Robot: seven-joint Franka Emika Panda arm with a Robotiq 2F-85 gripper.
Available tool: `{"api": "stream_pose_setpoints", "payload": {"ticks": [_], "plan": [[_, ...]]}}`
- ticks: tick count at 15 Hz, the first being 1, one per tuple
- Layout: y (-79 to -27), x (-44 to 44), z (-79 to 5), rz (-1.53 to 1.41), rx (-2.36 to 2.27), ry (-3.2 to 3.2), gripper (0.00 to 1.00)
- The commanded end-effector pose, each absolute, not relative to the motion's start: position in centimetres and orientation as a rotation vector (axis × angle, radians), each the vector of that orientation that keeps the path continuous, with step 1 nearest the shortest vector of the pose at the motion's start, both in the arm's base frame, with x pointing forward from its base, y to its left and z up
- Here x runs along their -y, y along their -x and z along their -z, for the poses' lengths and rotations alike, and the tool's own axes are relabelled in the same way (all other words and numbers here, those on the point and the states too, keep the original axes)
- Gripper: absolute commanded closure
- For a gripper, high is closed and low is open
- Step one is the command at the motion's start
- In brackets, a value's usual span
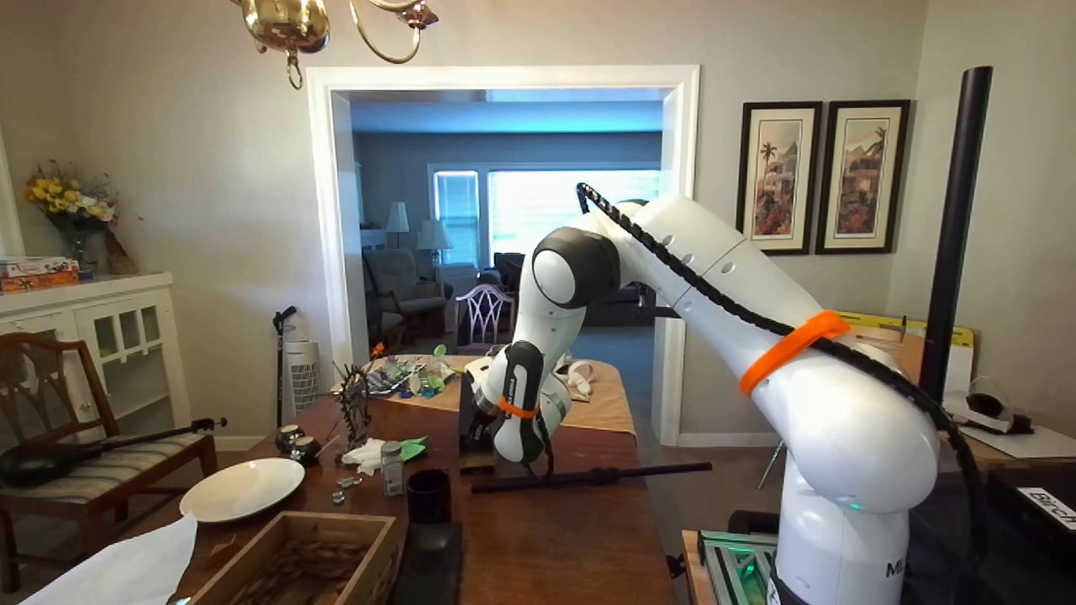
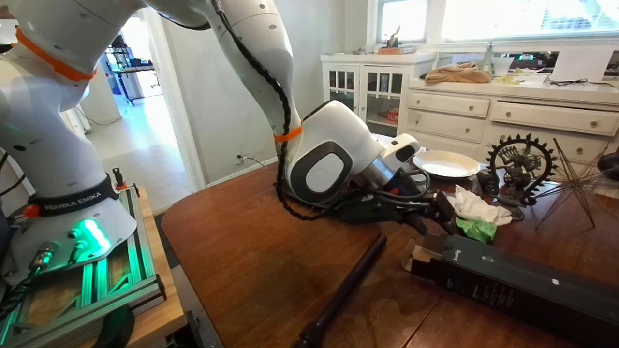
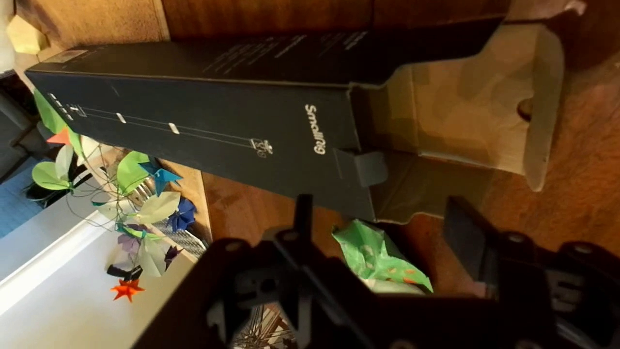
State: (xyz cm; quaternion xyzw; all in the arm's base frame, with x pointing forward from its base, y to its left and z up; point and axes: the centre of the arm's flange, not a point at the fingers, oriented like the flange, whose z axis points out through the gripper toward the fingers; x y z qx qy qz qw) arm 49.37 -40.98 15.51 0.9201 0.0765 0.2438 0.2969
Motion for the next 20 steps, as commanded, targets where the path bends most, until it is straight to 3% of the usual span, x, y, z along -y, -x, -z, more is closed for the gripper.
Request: {"api": "stream_pose_setpoints", "payload": {"ticks": [1,7,9,13,14,15,18,20], "plan": [[-50.8,41.6,-14.7,-0.653,-0.171,-2.431,0.01],[-50.7,43.4,-14.8,-0.625,-0.136,-2.369,0.02],[-50.8,43.8,-14.7,-0.608,-0.124,-2.365,0.26],[-50.3,43.9,-14.3,-0.577,-0.104,-2.359,0.55],[-50.3,43.9,-14.2,-0.57,-0.103,-2.36,0.44],[-50.2,43.9,-14.1,-0.565,-0.099,-2.36,0.21],[-50.1,43.9,-13.9,-0.549,-0.089,-2.365,0.04],[-50.1,43.9,-13.8,-0.537,-0.079,-2.37,0.0]]}}
